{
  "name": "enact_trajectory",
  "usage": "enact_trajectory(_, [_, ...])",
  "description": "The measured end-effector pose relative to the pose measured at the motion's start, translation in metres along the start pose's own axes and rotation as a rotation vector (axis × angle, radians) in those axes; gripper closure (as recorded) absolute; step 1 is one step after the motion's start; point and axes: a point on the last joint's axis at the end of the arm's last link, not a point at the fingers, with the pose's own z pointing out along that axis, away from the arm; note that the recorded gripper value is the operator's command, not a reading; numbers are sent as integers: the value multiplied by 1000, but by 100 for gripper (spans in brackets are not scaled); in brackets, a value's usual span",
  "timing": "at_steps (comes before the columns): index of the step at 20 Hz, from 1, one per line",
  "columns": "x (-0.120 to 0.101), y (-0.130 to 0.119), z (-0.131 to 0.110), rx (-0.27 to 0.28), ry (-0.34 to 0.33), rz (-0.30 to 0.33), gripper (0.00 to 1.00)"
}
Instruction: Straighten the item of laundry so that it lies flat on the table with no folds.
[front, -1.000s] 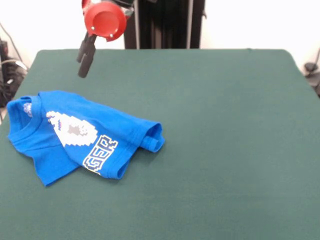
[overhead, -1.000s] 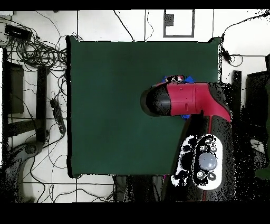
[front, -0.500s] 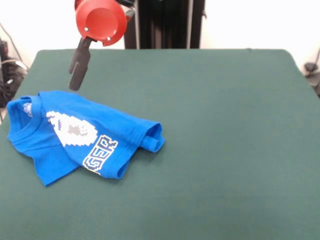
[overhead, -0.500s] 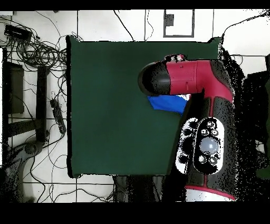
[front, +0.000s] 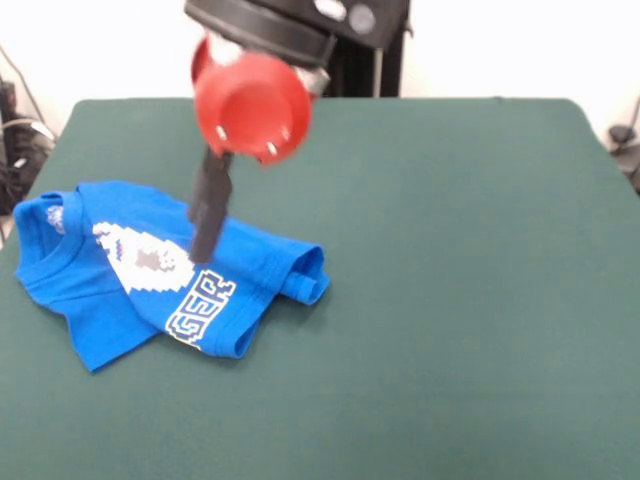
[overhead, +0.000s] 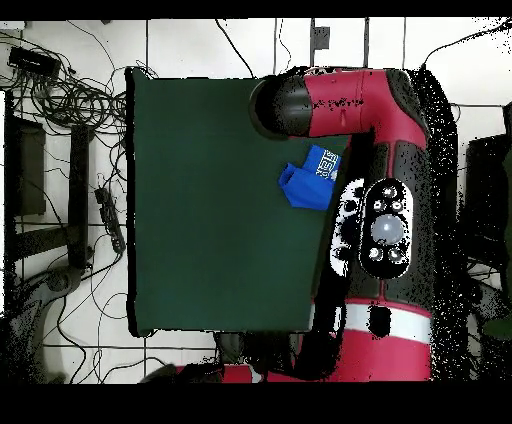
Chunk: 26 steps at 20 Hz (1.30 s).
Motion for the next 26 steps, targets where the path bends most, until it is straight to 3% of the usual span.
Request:
enact_trajectory(6, [26,17,34,3,44,16,0])
enact_trajectory(10, [41,18,58,34,64,19,0])
enact_trajectory(15, [57,2,73,191,76,9,0])
enact_trajectory(19, [68,-18,75,364,87,-2,0])
enact_trajectory(21, [69,-25,74,420,90,-5,0])
enact_trajectory(26, [67,-29,74,447,81,-8,0])
